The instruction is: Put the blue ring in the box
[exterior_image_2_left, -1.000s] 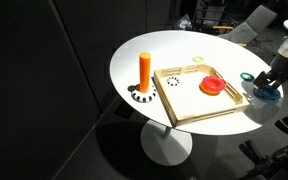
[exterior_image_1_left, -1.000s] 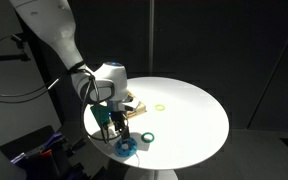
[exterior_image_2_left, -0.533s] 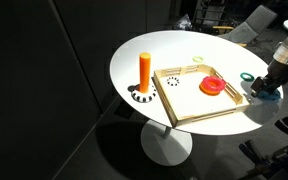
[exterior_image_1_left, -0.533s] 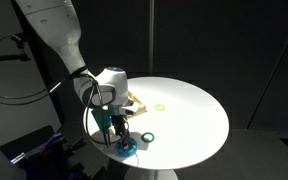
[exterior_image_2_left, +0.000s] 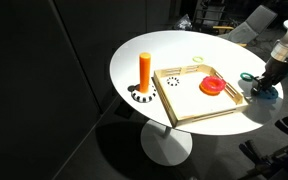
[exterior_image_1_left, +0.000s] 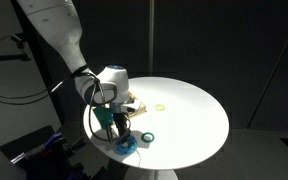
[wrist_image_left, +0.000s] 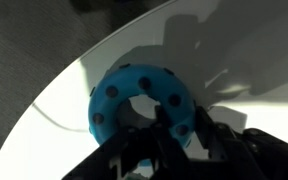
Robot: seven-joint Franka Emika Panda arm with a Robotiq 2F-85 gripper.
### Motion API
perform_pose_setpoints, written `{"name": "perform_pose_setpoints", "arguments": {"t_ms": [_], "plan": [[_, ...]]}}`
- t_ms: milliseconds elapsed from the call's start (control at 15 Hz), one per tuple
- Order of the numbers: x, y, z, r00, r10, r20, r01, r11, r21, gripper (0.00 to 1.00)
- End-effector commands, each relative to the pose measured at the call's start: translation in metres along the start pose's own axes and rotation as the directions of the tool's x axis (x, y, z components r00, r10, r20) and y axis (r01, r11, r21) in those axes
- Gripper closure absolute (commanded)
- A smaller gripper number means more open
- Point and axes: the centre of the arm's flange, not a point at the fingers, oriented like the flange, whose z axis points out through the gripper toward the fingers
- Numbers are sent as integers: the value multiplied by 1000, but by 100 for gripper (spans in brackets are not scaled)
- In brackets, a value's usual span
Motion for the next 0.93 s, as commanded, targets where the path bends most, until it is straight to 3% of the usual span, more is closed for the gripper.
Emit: {"name": "perform_pose_setpoints", "arguments": {"t_ms": [0,333,867], "plan": [[7,-4,-35,999,40,-30,-40,999,-5,90],[21,-32,-79,994,67,-87,-67,998,-4,90],[39,-122,-125,989,12,-144,-5,999,48,90]]}}
